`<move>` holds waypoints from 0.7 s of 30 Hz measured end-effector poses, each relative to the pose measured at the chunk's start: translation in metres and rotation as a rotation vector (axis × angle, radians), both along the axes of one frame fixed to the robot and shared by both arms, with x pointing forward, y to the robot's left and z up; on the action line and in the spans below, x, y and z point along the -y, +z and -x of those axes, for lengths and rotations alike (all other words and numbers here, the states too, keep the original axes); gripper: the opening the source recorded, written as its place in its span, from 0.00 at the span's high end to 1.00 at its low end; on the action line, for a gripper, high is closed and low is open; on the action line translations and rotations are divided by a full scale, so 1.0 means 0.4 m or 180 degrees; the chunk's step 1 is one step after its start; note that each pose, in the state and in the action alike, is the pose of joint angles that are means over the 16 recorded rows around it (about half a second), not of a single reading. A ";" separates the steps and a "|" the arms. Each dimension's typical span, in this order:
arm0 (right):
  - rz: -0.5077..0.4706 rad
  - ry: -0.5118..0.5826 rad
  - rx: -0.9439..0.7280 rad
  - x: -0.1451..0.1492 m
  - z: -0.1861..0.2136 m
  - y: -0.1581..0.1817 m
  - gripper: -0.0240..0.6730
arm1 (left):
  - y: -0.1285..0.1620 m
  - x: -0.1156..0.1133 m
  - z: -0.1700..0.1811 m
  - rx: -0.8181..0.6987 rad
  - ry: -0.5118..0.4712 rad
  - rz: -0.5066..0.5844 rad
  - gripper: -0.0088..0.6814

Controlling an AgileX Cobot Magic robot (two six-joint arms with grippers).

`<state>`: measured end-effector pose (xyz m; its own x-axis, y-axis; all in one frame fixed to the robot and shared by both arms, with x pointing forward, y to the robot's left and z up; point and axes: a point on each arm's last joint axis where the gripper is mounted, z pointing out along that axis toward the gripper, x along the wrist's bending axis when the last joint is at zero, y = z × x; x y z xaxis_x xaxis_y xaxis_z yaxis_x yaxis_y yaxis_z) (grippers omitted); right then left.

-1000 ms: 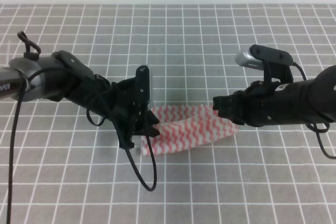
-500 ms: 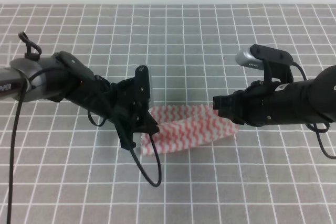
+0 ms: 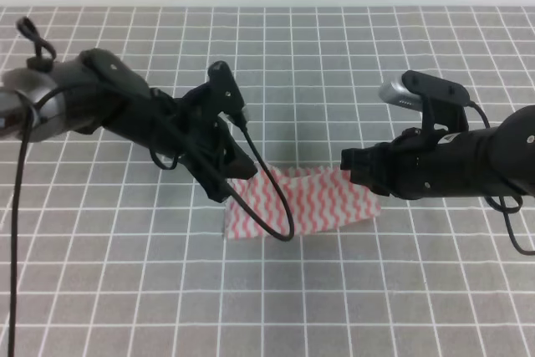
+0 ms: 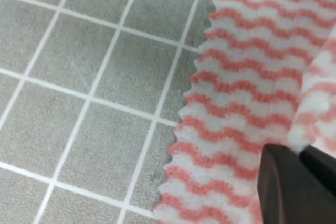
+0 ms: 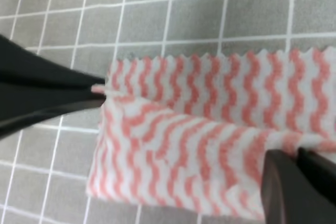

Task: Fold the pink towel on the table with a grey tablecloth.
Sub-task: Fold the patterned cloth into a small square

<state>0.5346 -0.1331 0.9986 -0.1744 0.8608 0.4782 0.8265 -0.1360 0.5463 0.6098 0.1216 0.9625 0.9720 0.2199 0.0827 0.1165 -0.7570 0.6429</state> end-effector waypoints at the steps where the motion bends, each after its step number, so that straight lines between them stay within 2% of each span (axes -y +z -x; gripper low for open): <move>1: -0.0002 -0.0017 -0.0004 0.000 -0.002 -0.003 0.99 | 0.002 0.002 -0.001 0.0006 0.0013 -0.0022 0.99; 12: 0.0023 -0.0182 -0.0015 0.005 -0.025 -0.036 0.99 | -0.001 0.008 -0.008 0.0140 0.0079 -0.0294 0.99; 21: 0.0043 -0.0241 0.0032 0.007 -0.036 -0.042 0.99 | -0.005 0.005 -0.015 0.0205 0.0139 -0.0348 0.99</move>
<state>0.5491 -0.1357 0.9817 -0.1132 0.8781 0.4649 0.8086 -0.1904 0.5566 0.6158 0.1196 0.9605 0.9537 0.2481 0.1703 0.1121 -0.8181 0.5641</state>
